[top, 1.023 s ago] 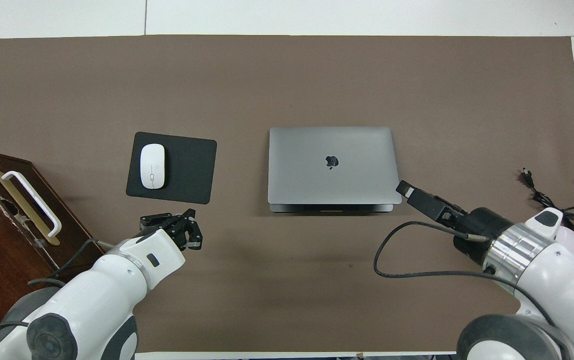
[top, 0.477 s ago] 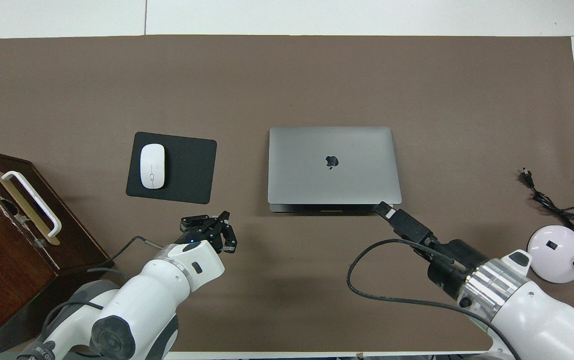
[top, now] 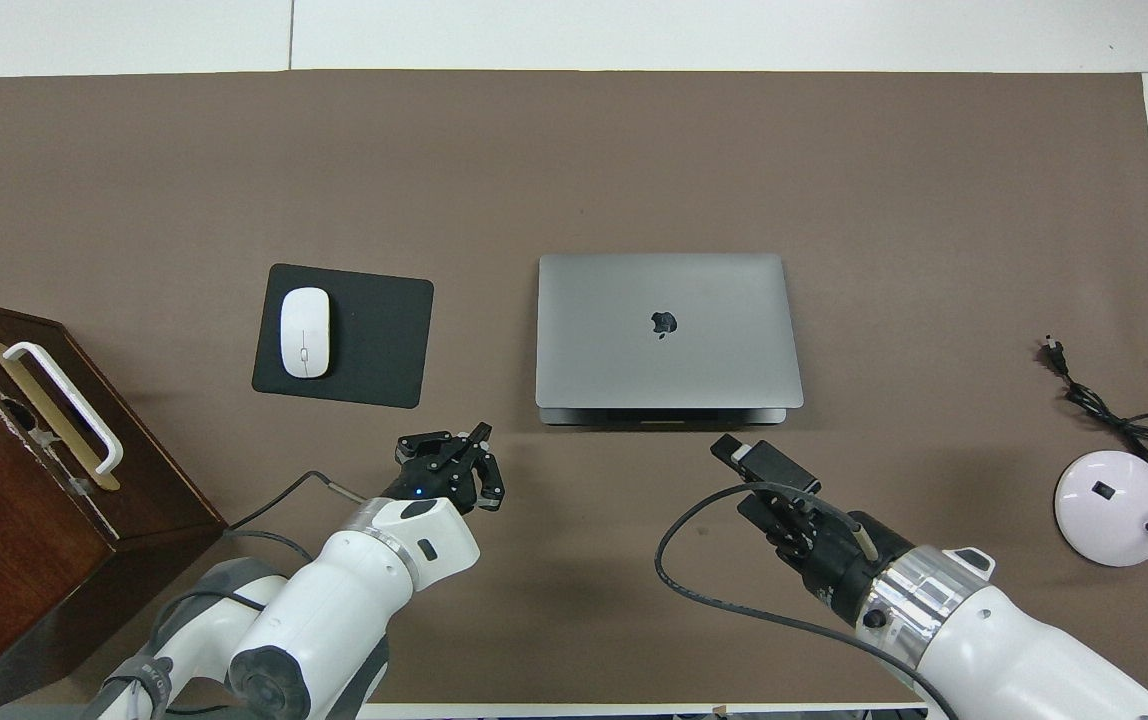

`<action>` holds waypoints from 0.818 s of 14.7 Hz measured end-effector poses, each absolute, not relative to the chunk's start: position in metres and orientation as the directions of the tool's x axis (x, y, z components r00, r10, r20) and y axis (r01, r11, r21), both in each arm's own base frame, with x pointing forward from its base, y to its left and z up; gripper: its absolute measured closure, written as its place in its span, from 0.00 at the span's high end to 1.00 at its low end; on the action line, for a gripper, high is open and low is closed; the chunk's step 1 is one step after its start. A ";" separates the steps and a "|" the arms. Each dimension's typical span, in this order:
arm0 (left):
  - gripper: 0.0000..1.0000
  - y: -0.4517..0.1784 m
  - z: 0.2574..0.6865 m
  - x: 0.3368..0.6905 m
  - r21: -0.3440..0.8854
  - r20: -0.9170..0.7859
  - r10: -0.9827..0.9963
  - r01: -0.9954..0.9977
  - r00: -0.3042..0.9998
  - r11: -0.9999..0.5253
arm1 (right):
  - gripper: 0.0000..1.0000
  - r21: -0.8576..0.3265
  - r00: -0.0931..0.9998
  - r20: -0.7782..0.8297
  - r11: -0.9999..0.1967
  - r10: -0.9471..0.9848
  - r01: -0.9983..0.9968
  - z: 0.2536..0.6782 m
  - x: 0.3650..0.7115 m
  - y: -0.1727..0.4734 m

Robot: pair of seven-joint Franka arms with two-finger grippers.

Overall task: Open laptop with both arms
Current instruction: 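Grip the laptop base with the left gripper while the right gripper reaches the lid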

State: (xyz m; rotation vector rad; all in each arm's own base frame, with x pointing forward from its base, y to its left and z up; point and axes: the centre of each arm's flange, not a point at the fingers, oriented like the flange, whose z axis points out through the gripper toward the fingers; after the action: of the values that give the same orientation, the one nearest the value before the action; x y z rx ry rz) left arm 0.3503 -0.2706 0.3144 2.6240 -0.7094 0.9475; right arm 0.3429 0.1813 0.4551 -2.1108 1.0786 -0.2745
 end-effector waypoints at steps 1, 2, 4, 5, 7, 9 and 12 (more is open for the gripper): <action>0.01 -0.273 0.308 0.349 0.076 0.656 -0.359 -0.532 0.664 -0.843 | 1.00 -0.682 0.622 -0.150 -0.375 -0.768 -0.628 0.450 0.342 0.182; 0.01 -0.276 0.302 0.347 0.075 0.654 -0.365 -0.537 0.663 -0.840 | 1.00 -0.668 0.620 -0.161 -0.378 -0.768 -0.641 0.444 0.342 0.182; 0.01 -0.280 0.297 0.347 0.076 0.652 -0.370 -0.542 0.662 -0.837 | 1.00 -0.641 0.615 -0.177 -0.384 -0.769 -0.665 0.430 0.344 0.182; 0.01 -0.283 0.296 0.349 0.076 0.653 -0.370 -0.543 0.661 -0.836 | 1.00 -0.628 0.611 -0.183 -0.386 -0.770 -0.676 0.423 0.345 0.182; 0.01 -0.291 0.296 0.356 0.076 0.659 -0.369 -0.546 0.655 -0.834 | 1.00 -0.606 0.599 -0.193 -0.385 -0.777 -0.696 0.413 0.349 0.180; 0.01 -0.303 0.292 0.362 0.077 0.659 -0.376 -0.555 0.652 -0.828 | 1.00 -0.588 0.586 -0.202 -0.382 -0.784 -0.713 0.404 0.354 0.178; 0.01 -0.317 0.281 0.370 0.077 0.652 -0.384 -0.561 0.654 -0.824 | 1.00 -0.560 0.574 -0.219 -0.380 -0.789 -0.736 0.391 0.363 0.179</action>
State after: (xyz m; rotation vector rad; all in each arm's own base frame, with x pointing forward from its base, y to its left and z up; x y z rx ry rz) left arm 0.3695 -0.3169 0.2813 2.6014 -0.7603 0.9328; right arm 0.3628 0.1789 0.3910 -2.1869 1.2121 -0.1113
